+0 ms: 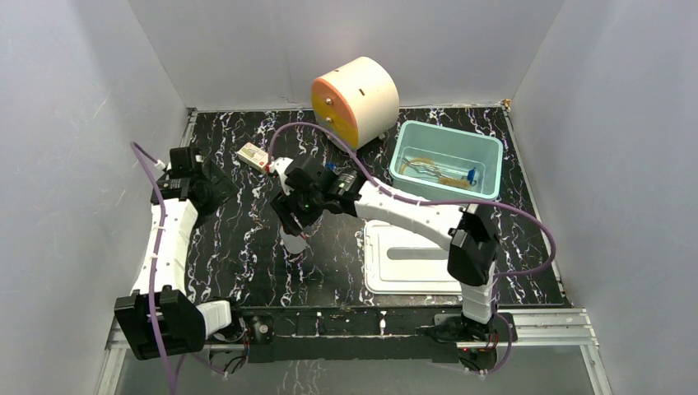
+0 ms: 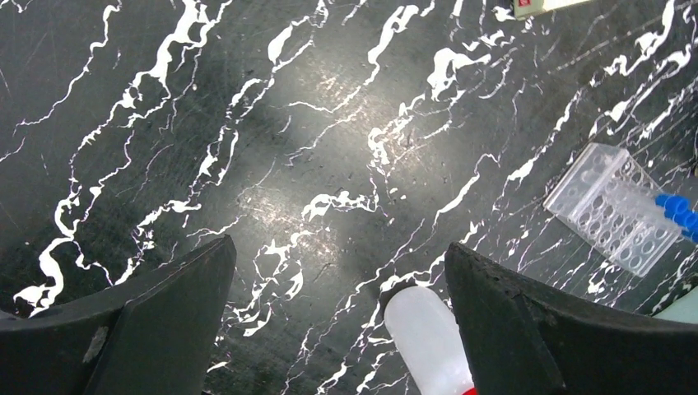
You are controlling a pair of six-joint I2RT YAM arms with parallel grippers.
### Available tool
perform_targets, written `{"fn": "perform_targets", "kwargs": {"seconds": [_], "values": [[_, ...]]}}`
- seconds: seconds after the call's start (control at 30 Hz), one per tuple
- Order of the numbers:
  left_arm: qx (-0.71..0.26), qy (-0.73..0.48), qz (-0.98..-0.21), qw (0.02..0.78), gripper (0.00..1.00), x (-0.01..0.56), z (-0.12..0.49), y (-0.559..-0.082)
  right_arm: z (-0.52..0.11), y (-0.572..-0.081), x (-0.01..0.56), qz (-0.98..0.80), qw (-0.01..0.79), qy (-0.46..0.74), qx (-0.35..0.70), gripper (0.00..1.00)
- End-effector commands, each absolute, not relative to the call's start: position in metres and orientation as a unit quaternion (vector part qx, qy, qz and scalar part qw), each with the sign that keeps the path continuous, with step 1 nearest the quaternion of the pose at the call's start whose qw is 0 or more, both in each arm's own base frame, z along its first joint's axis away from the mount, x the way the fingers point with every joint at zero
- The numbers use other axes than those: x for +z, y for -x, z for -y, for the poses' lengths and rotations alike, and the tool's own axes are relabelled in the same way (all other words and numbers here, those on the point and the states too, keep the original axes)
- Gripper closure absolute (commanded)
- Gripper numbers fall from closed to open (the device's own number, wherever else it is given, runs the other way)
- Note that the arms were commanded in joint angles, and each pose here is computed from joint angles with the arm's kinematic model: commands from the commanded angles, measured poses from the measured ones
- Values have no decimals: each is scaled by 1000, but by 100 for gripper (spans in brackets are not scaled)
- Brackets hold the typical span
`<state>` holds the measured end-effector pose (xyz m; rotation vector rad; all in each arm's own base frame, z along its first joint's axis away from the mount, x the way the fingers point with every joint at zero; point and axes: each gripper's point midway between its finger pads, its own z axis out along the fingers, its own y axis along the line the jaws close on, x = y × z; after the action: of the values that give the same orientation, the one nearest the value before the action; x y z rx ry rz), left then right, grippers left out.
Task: Organize the chemistry lab equipment
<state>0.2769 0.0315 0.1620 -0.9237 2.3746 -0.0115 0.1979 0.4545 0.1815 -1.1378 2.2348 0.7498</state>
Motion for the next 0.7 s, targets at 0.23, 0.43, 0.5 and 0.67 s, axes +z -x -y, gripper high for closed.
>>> {"fn": "perform_targets", "kwargs": {"seconds": [0.23,0.43,0.5,0.67], "values": [[-98,372,-891,242,2,140,-15,-273,-479,-201,174,-831,270,427,234,28],[-101,371,-891,243,2,140,-15,-274,-479,-205,158,-842,264,427,199,39],[-101,370,-891,242,2,140,-15,-273,-481,-207,158,-841,267,426,199,43],[-104,367,-892,242,2,140,-14,-273,-485,-207,159,-838,270,428,205,50]]}}
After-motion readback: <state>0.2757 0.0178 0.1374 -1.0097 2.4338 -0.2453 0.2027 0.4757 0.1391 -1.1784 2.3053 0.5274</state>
